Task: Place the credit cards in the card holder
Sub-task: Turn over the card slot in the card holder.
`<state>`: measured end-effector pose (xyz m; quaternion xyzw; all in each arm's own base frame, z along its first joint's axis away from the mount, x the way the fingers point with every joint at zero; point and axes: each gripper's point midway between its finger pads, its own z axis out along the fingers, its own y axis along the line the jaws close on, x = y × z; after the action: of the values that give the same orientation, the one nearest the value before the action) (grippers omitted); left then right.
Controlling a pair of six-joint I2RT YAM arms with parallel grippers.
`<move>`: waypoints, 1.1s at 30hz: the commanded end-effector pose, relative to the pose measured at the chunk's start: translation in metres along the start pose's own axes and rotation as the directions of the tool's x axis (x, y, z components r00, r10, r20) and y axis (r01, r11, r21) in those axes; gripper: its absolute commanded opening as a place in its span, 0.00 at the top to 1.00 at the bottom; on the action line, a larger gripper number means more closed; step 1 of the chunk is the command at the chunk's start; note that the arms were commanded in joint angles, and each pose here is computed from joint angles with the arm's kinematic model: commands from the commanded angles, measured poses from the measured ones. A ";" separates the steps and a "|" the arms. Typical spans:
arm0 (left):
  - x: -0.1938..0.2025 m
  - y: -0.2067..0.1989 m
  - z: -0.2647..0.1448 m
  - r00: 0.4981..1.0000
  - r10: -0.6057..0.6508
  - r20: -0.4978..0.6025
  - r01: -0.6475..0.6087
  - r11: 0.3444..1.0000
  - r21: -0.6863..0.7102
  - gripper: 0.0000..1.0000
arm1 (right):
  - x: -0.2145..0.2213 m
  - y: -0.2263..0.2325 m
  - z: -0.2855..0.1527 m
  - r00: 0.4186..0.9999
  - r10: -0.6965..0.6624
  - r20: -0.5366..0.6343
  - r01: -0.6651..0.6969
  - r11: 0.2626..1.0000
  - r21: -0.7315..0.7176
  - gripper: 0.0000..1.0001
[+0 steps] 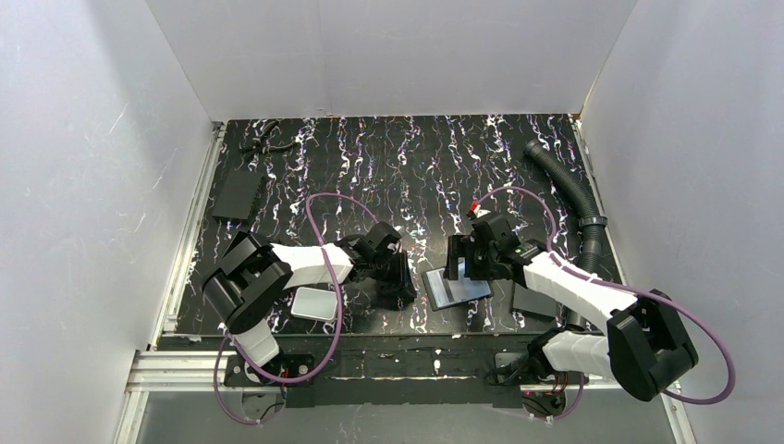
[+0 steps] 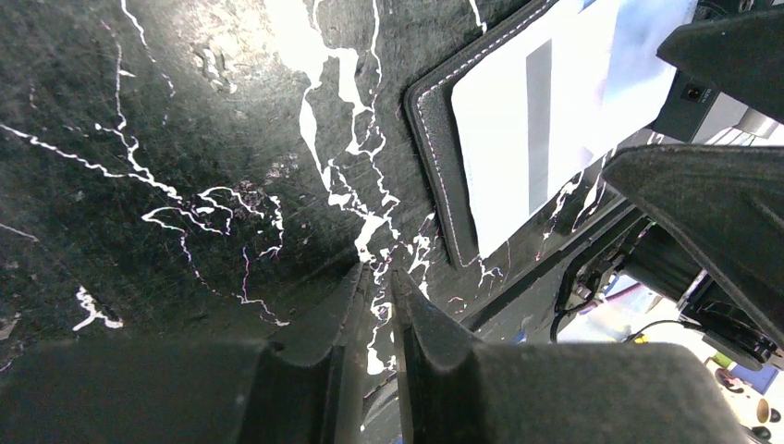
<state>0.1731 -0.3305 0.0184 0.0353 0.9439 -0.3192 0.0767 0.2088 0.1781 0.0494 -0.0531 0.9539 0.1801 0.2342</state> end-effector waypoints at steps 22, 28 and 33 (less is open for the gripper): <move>0.006 -0.002 0.018 0.999 0.002 -0.041 -0.003 1.000 -0.019 0.89 | 0.013 0.037 0.009 1.000 0.026 -0.015 -0.028 0.975 -0.218 0.29; 0.003 -0.004 0.019 0.999 0.005 -0.039 -0.006 1.000 -0.019 0.89 | 0.018 0.051 0.009 0.999 0.043 -0.026 -0.048 0.964 -0.262 0.35; 0.002 -0.004 0.021 0.999 0.006 -0.038 -0.007 1.000 -0.020 0.89 | 0.024 0.059 0.012 0.998 0.048 -0.033 -0.055 0.958 -0.283 0.36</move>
<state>0.1723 -0.3513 0.0168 0.0433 0.9391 -0.3354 0.0604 0.1832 0.2216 0.0422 -0.0646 0.9320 0.2915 0.2057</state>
